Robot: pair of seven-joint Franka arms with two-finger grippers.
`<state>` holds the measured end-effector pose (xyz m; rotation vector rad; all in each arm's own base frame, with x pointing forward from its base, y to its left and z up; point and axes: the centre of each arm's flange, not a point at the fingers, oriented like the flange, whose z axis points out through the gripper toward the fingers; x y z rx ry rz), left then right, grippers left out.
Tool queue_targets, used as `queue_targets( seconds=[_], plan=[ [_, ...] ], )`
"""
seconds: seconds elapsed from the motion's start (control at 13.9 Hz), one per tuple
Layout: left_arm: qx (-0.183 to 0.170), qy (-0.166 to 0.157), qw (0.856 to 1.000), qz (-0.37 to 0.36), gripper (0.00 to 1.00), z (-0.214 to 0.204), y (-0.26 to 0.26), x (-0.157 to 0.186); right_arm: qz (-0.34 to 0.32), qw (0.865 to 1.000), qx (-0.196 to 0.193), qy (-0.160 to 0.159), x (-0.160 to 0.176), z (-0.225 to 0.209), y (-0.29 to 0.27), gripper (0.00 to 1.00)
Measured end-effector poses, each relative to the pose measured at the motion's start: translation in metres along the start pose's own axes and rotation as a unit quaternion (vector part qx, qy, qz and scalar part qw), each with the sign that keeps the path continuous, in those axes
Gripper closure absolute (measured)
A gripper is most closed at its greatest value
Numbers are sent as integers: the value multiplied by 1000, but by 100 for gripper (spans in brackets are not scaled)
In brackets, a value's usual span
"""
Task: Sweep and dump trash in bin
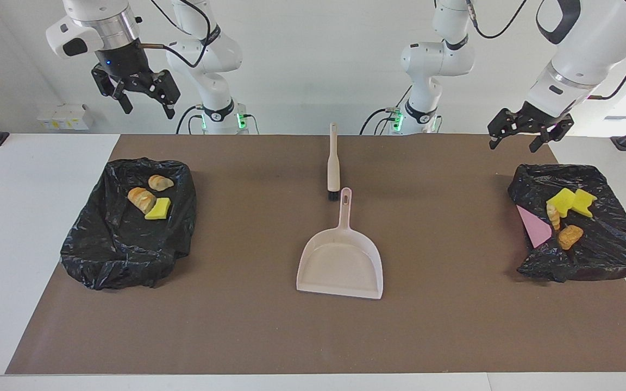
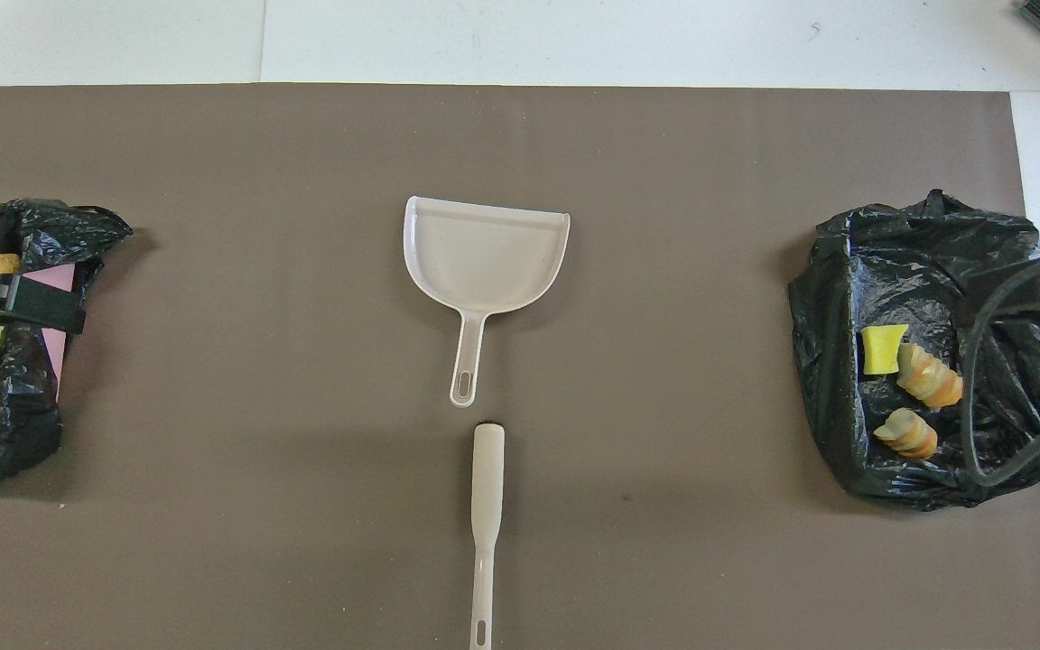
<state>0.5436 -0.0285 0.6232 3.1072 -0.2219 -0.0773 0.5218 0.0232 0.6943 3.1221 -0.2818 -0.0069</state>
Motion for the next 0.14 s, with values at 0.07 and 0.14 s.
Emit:
queue_targets(
  seconds=[0.07,0.14],
  plan=[
    [0,0,1000,0,0,0,0,0,0,1000,0,0,0,0,0,0],
    [0,-1,1000,0,0,0,0,0,0,1000,0,0,0,0,0,0]
  ],
)
